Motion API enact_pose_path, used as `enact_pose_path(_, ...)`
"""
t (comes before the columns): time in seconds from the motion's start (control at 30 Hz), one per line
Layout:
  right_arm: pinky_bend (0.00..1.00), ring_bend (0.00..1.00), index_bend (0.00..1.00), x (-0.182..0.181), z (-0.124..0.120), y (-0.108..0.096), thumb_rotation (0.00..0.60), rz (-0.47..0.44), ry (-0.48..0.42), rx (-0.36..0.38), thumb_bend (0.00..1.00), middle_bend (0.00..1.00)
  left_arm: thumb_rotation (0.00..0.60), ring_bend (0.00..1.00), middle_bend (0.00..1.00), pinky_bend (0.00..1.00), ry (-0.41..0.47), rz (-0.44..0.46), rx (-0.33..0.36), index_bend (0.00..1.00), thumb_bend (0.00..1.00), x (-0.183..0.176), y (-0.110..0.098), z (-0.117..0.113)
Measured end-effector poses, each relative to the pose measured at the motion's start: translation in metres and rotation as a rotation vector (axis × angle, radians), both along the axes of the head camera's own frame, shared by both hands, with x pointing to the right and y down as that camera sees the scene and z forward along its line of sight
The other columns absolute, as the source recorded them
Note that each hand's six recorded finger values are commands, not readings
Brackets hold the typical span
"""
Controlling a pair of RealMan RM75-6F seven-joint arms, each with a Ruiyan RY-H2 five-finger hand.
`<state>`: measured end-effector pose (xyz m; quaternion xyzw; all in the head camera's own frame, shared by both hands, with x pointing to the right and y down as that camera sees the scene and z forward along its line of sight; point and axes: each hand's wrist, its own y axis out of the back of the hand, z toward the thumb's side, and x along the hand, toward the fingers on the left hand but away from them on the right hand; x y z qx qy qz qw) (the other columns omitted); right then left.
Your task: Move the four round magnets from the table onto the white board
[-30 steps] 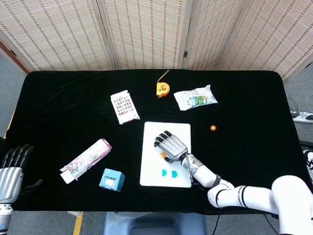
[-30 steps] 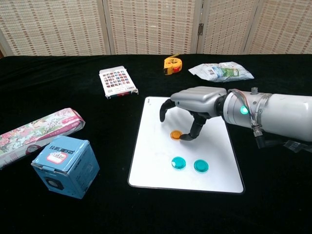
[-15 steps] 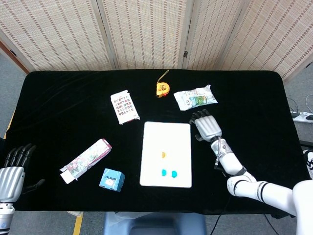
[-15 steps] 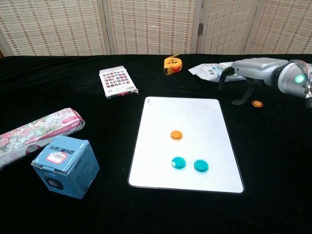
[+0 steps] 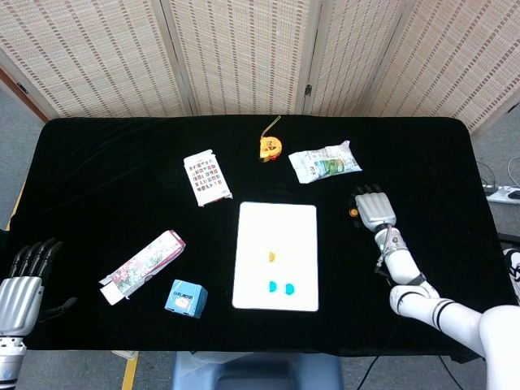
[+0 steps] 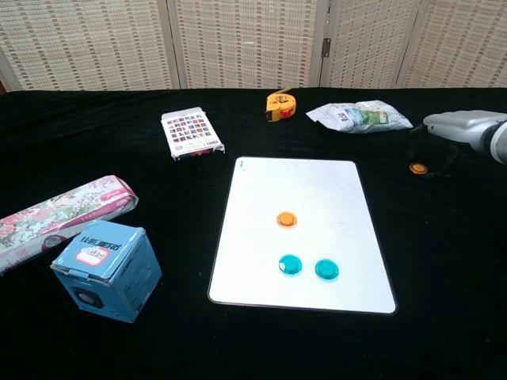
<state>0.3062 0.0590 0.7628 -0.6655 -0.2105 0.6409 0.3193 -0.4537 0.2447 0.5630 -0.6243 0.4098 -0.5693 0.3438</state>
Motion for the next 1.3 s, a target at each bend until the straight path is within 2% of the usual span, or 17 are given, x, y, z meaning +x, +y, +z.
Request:
enact_pose_path(0.33,0.08,0.12,0.39,0.007,0.01,-0.006,0.6,0.025,0.016,-0.005,0.37,0.2,0.6,0.06,0.08,0.0,-0.007,-0.001,-0.007,0.01,0.15,0.0,0.0,0.001)
enact_pose_path(0.77,0.08,0.13,0.45,-0.002,0.015,-0.01,0.6,0.018,0.012,-0.004,0.37,0.2,0.6,0.06,0.08,0.0,-0.008,-0.006,-0.011,0.01,0.15,-0.002,0.0,0.003)
enact_pose_path(1.0,0.09,0.15,0.53,-0.003,0.017,-0.011,0.6,0.018,0.018,-0.002,0.37,0.22,0.6,0.06,0.08,0.0,-0.007,-0.01,-0.013,0.01,0.15,-0.003,0.0,0.004)
enact_pose_path(1.3,0.09,0.16,0.56,-0.005,0.01,-0.012,0.6,0.006,0.003,0.013,0.38,0.23,0.6,0.06,0.08,0.0,-0.001,-0.006,-0.011,0.01,0.15,-0.002,-0.001,0.005)
